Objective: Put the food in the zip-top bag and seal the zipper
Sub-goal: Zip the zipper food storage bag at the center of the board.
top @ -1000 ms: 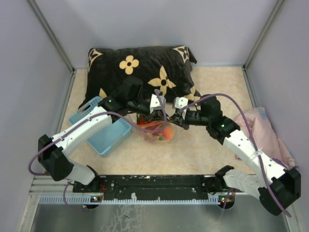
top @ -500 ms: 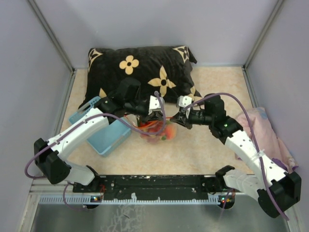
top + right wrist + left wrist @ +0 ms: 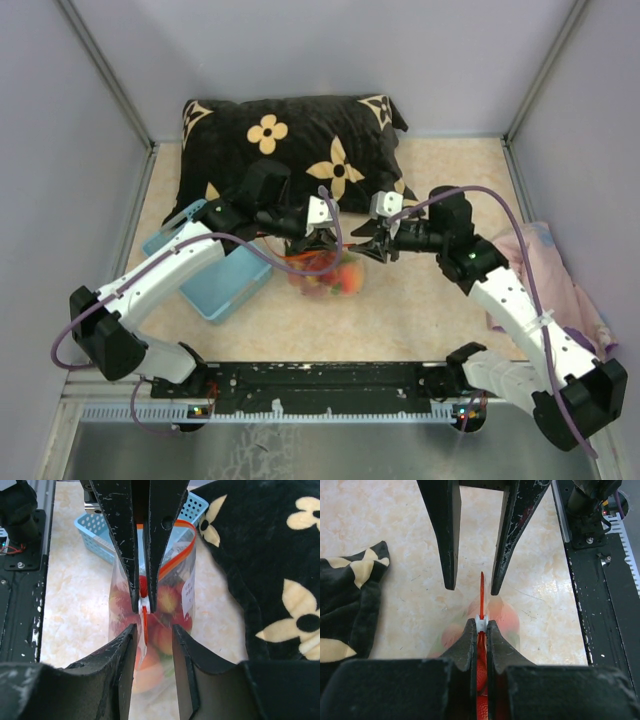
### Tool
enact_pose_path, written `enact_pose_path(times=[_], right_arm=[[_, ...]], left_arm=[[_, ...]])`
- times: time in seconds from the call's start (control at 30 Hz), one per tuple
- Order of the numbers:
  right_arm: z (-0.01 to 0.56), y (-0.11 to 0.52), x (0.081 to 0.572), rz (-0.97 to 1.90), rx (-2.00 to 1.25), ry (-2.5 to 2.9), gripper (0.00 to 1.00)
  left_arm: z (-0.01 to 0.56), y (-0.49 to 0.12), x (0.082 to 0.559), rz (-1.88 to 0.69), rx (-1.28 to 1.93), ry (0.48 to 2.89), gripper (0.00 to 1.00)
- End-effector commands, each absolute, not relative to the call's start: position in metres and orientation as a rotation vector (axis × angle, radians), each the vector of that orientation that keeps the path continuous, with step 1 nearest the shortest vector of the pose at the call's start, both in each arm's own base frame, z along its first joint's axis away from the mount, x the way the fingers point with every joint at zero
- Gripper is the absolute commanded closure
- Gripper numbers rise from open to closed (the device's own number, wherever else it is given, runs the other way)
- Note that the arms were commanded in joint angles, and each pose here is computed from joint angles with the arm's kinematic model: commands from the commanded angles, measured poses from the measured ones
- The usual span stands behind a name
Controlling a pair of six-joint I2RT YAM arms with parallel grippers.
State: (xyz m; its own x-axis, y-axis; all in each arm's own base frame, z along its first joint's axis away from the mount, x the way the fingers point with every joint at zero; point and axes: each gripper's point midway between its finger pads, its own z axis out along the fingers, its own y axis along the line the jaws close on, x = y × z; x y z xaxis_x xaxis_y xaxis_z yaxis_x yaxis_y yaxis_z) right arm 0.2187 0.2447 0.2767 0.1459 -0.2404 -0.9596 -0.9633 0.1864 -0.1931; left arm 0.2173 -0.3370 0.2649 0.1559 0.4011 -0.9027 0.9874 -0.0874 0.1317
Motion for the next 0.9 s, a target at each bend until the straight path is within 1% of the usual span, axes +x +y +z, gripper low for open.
enact_pose_path(times=[0.0,0.13,0.23,0.3,0.33,0.5,0.63,0.87], right_arm=[[0.304,0.25,0.222,0.827,-1.279,1.235,0.66],[0.299,0.25,0.224,0.828,-1.28,1.254,0.7],[0.298,0.25,0.225,0.824,-1.279,1.265,0.78],[0.298,0.248,0.227,0.805,-1.267,1.279,0.9],[0.298,0.246,0.229,0.791,-1.255,1.288,0.99],[0.297,0.23,0.243,0.65,-1.189,1.353,1.0],[0.3,0.214,0.254,0.536,-1.112,1.392,1.0],[0.3,0.2,0.253,0.504,-1.04,1.418,1.0]], left_arm=[[0.286,-0.342,0.215,-0.941,1.611,1.298,1.0],[0.285,-0.342,0.215,-0.946,1.609,1.302,1.0],[0.286,-0.343,0.215,-0.949,1.608,1.299,1.0],[0.285,-0.342,0.215,-0.943,1.607,1.302,1.0],[0.285,-0.341,0.215,-0.938,1.606,1.303,1.0],[0.279,-0.331,0.22,-0.866,1.585,1.346,1.0],[0.27,-0.317,0.231,-0.781,1.539,1.426,1.0],[0.262,-0.291,0.238,-0.718,1.468,1.517,1.0]])
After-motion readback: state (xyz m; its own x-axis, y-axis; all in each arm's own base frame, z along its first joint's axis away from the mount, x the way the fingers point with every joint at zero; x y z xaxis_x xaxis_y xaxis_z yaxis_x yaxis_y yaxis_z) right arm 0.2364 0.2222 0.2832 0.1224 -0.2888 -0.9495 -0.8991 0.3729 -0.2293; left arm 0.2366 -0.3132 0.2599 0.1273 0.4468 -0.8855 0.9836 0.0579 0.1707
